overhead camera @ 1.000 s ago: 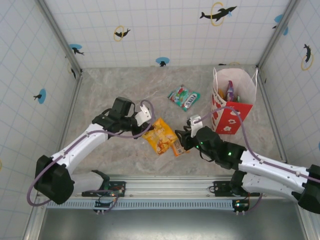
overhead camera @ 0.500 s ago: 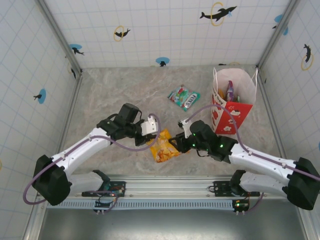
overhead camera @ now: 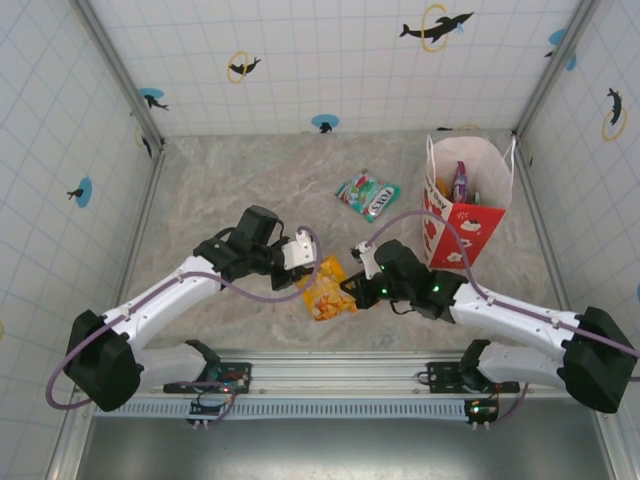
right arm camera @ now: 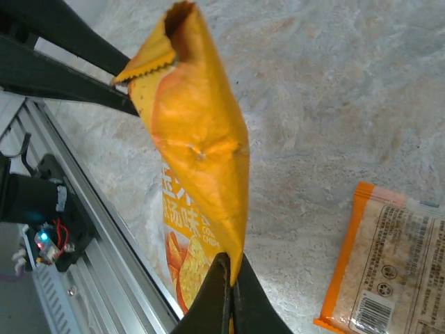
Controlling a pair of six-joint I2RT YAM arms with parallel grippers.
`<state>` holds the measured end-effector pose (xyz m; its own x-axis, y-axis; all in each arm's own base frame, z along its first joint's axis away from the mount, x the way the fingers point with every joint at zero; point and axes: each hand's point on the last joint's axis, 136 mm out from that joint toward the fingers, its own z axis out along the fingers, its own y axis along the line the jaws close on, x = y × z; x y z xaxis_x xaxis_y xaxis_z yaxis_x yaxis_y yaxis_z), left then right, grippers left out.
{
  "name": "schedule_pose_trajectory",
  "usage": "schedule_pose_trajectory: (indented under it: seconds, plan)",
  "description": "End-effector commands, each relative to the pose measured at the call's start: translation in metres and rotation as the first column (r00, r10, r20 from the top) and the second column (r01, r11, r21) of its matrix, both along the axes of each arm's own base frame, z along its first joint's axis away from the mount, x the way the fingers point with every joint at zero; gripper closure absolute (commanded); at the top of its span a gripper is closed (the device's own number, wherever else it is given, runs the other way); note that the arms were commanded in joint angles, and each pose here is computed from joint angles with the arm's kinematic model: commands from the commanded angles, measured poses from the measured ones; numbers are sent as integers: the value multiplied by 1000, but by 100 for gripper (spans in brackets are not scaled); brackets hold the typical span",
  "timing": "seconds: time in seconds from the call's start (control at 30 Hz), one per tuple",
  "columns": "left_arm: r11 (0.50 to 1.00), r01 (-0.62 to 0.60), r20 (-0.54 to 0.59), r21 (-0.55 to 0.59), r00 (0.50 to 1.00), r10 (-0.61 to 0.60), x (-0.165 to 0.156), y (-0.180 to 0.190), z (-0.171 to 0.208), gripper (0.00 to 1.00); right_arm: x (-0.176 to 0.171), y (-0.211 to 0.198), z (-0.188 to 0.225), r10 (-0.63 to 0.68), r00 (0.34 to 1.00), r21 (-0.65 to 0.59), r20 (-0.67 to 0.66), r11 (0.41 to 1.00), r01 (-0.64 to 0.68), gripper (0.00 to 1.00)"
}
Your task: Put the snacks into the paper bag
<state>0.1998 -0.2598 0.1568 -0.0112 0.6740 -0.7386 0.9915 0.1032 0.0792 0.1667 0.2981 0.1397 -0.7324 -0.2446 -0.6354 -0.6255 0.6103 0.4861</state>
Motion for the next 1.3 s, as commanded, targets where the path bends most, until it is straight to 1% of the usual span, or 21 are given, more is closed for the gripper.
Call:
schedule_pose_trajectory:
  seconds: [0.0,0.03,0.07,0.1,0.17,0.23,0.33,0.4,0.53,0.6,0.73,0.87,1.0,1.17,1.27]
  plan:
    - [998,-69,7,-13,998,69,11,-2,7,72,11,0,33,-34,997,65,63,997,30,100]
    - [996,-89,2,-17,996,89,14,-2,8,64,12,-2,35,-41,997,63,71,997,37,100]
    - [990,-136,-8,-23,991,136,20,-2,10,50,14,-5,40,-50,996,63,80,997,45,100]
    - [984,-174,-14,-25,985,174,24,-1,11,41,16,-8,45,-60,994,61,89,997,54,100]
    - [966,-256,-2,-29,967,256,36,3,10,30,20,-14,56,-76,991,54,111,996,71,100]
    - [940,-336,22,-52,941,338,49,8,10,23,26,-22,69,-94,986,40,140,995,89,100]
    - [901,-423,34,-98,903,428,64,15,14,16,33,-33,93,-114,975,29,188,993,111,100]
    - [871,-474,18,-129,877,480,73,19,18,13,40,-41,111,-130,966,19,223,991,129,100]
    - [808,-566,-41,-163,822,567,89,25,23,2,56,-59,158,-174,934,26,313,984,175,100]
    - [786,-595,-68,-165,802,593,94,24,23,2,64,-67,182,-199,916,50,349,980,194,100]
    - [762,-624,-101,-173,781,617,100,22,22,2,79,-84,227,-228,885,58,407,973,224,100]
    - [759,-626,-107,-180,779,617,105,19,24,2,93,-102,271,-272,830,70,486,960,273,100]
    - [767,-616,-108,-180,787,607,105,16,26,2,109,-130,311,-362,730,101,579,921,376,100]
    - [769,-613,-101,-182,790,605,106,16,27,2,118,-173,350,-505,560,194,657,831,522,100]
    - [769,-614,-95,-177,788,608,106,17,25,3,119,-198,355,-544,480,176,688,767,617,100]
